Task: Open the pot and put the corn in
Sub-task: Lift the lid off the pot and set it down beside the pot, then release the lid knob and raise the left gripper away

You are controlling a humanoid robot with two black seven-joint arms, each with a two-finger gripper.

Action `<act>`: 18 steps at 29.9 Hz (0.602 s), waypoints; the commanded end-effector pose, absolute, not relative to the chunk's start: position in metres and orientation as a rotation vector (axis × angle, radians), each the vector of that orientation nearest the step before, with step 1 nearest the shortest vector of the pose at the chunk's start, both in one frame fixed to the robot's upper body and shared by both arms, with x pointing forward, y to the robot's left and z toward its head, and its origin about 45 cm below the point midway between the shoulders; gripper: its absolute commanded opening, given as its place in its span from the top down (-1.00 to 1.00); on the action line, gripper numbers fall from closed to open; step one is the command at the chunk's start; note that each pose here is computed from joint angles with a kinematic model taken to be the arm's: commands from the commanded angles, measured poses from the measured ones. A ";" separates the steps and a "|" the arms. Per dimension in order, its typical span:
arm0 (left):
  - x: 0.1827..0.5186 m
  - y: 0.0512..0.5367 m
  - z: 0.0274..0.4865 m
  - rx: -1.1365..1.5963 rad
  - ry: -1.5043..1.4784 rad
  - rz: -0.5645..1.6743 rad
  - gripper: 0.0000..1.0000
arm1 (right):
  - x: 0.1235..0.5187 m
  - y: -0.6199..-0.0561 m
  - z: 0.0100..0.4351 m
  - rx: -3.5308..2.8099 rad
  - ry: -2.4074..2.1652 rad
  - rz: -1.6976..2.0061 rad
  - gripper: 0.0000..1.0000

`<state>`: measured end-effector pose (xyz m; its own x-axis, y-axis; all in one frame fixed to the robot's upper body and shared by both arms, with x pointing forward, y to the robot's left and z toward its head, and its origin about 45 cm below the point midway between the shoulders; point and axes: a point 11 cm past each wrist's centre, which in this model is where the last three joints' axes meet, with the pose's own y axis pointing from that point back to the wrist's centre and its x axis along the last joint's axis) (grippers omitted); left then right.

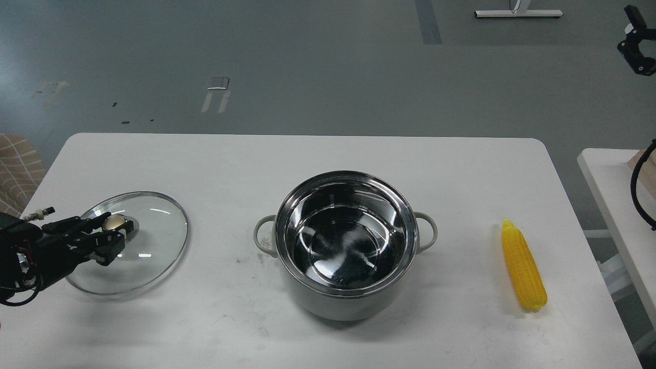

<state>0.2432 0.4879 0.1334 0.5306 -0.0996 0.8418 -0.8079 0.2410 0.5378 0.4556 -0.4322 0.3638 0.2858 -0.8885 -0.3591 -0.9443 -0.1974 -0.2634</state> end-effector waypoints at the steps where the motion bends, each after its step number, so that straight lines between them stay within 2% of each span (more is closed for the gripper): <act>1: 0.239 0.487 0.130 1.253 -0.906 0.588 -0.13 | 0.455 -0.432 0.362 -2.135 1.646 0.179 -1.00; 5: 0.241 0.486 0.130 1.243 -0.906 0.613 -0.34 | 0.455 -0.432 0.361 -2.136 1.648 0.179 -1.00; 6: 0.241 0.487 0.131 1.237 -0.897 0.629 -0.49 | 0.455 -0.432 0.361 -2.137 1.648 0.180 -1.00; 9: 0.244 0.489 0.134 1.218 -0.866 0.688 -0.75 | 0.455 -0.432 0.361 -2.141 1.650 0.179 -1.00; 13: 0.255 0.488 0.146 1.180 -0.881 0.742 -0.79 | 0.453 -0.433 0.356 -2.187 1.682 0.165 -1.00; 18: 0.324 0.467 0.207 0.970 -0.961 0.963 -0.80 | 0.444 -0.442 0.368 -2.352 1.792 -0.028 -1.00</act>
